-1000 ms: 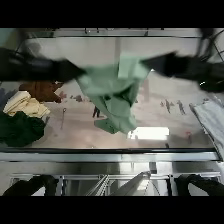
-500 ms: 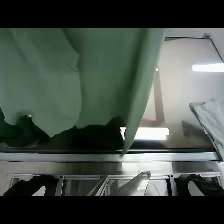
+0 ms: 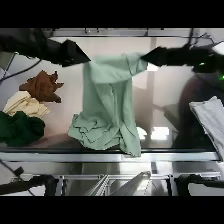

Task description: Fold the shirts.

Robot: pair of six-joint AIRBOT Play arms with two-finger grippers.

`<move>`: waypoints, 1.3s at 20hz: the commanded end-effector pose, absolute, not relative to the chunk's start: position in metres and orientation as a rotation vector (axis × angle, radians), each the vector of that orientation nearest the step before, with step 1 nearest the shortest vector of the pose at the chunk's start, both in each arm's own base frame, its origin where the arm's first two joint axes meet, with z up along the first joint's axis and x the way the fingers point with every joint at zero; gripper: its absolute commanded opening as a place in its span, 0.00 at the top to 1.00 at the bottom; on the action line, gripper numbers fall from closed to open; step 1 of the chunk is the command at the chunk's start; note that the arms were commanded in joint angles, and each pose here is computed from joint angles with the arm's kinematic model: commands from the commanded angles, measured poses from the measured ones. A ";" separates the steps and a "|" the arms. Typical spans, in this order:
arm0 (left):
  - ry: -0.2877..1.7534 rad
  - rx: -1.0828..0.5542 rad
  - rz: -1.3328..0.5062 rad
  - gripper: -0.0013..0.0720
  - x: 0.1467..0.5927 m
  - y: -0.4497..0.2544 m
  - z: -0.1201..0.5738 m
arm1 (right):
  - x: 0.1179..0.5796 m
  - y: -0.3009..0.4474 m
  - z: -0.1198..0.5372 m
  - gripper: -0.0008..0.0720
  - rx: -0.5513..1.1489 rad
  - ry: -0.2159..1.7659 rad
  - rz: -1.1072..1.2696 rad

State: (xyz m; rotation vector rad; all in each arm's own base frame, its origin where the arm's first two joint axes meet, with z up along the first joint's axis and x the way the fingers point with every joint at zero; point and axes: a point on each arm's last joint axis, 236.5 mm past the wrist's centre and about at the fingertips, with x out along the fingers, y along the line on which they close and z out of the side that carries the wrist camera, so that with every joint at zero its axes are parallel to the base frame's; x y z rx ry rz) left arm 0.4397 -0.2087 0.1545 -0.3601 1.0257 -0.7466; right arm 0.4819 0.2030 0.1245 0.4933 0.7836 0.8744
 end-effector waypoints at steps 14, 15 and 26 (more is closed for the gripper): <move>1.487 -0.496 -0.804 0.03 0.402 -0.207 -0.008 | 0.303 0.130 -0.045 0.60 0.816 1.428 0.631; 1.471 -0.478 -0.802 0.03 0.402 -0.222 -0.013 | 0.288 0.132 -0.054 0.60 0.814 1.416 0.581; 1.585 -0.326 -0.696 0.03 0.373 -0.289 -0.107 | 0.209 0.153 -0.053 0.57 0.813 1.421 0.602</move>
